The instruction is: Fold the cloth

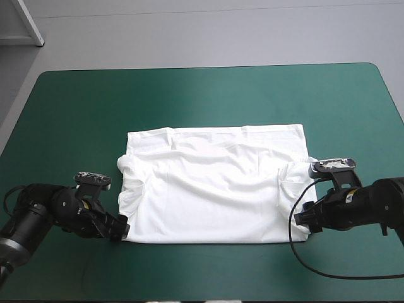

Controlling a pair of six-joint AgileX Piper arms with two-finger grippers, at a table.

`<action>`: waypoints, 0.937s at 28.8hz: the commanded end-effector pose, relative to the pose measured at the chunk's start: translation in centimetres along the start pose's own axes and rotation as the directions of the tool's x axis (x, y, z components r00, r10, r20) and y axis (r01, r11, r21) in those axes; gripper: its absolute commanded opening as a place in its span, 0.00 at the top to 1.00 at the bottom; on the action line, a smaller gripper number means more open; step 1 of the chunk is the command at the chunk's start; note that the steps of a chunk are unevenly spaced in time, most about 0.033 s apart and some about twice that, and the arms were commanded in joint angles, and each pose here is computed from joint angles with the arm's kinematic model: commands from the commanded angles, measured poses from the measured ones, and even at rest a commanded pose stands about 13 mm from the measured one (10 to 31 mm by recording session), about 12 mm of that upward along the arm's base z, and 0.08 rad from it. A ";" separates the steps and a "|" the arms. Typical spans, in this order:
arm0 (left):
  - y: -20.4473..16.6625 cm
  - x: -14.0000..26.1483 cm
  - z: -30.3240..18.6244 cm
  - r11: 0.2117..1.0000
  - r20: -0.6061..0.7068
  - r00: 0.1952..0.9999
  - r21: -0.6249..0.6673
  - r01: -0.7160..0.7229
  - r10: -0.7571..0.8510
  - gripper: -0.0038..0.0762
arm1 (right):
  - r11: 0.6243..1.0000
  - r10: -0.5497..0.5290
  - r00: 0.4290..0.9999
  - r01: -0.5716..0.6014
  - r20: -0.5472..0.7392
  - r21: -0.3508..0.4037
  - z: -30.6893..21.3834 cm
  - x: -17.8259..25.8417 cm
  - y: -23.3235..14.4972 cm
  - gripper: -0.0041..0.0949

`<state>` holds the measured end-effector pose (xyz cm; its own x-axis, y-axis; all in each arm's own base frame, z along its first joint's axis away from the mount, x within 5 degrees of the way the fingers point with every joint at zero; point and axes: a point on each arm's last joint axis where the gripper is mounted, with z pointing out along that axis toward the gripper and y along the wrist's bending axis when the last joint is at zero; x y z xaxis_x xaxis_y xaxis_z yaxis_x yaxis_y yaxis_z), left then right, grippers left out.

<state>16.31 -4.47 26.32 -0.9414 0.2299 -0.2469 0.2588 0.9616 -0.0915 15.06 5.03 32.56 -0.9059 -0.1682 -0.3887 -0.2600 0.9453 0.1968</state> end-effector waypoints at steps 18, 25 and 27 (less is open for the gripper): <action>-2.2 -1.5 7.7 0.990 -0.106 0.991 0.125 -0.068 0.082 0.57 | 0.999 -0.034 0.998 0.035 -0.043 0.018 1.5 -1.6 -0.4 0.33; -2.7 -1.5 7.9 0.987 -0.095 0.990 0.126 -0.097 0.109 0.93 | 0.999 -0.045 0.985 0.048 -0.169 0.015 4.6 -2.8 -1.1 0.38; -2.7 -1.6 7.9 0.987 -0.089 0.990 0.125 -0.097 0.108 0.93 | 0.999 -0.036 0.976 0.041 -0.214 0.016 6.1 -3.3 -1.4 0.38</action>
<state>18.99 -8.08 19.96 -0.9113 0.3697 -0.1810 0.3967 0.9062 -0.1466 19.61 5.72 28.10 -0.9516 -0.2477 -0.1819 -0.2782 0.9458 0.1678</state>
